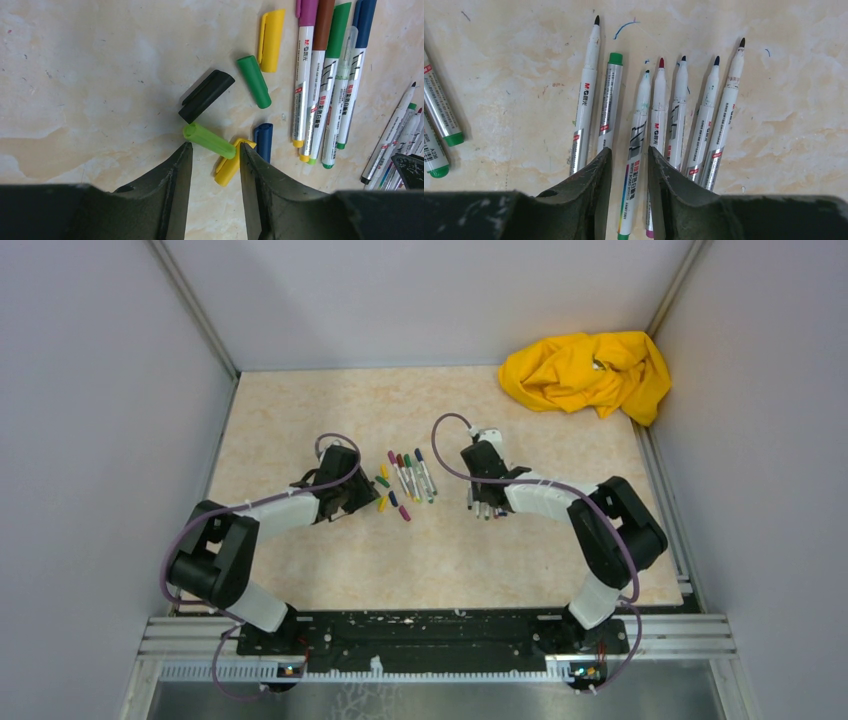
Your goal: Open the pen caps
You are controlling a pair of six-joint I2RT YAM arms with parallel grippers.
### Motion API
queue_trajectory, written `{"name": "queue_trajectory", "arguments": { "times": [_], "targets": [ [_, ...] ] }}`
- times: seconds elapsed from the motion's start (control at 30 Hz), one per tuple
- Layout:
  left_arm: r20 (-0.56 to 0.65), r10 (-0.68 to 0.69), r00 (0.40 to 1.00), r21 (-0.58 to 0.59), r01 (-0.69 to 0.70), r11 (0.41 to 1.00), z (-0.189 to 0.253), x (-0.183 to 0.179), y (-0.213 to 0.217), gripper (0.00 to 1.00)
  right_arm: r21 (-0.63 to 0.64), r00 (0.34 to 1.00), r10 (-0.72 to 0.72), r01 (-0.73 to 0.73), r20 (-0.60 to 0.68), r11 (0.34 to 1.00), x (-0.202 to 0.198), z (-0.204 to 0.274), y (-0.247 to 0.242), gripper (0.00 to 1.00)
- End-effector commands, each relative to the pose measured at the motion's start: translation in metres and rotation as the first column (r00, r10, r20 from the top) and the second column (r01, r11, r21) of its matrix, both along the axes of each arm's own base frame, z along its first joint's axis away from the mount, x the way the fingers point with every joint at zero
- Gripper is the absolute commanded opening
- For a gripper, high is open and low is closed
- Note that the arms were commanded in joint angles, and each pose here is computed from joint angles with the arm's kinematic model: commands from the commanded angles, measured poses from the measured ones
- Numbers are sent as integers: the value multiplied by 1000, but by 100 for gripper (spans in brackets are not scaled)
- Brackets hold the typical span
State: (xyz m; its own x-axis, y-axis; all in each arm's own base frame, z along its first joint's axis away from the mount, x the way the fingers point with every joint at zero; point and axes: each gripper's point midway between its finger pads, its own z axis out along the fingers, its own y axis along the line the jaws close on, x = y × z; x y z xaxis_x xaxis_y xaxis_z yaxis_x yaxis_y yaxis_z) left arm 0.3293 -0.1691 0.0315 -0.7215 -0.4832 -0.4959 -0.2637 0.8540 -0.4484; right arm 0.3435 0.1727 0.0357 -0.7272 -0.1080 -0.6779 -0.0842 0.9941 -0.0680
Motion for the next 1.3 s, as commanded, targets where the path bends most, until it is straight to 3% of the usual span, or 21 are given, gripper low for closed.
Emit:
{"name": "queue_trajectory", "arguments": {
  "times": [0.0,0.3,0.5,0.9,1.27],
  "targets": [
    [12,17,1000,-5,-17,1000,2,0,1,46,34,997,2,-5,79,999,21,27,9,32],
    [79,48,996,-22,-46,999,28,1,7,57,68,984,56,-69,171,995,30,70,21,37],
    [139,55,989,-51,-49,998,53,4,6,61,79,969,176,-192,175,978,37,82,58,42],
    [198,35,980,-100,-15,995,76,6,-1,64,88,939,332,-339,88,937,53,64,127,42],
    [217,26,976,-127,2,992,79,7,-6,64,62,934,356,-356,3,933,54,29,141,42]
  ]
}}
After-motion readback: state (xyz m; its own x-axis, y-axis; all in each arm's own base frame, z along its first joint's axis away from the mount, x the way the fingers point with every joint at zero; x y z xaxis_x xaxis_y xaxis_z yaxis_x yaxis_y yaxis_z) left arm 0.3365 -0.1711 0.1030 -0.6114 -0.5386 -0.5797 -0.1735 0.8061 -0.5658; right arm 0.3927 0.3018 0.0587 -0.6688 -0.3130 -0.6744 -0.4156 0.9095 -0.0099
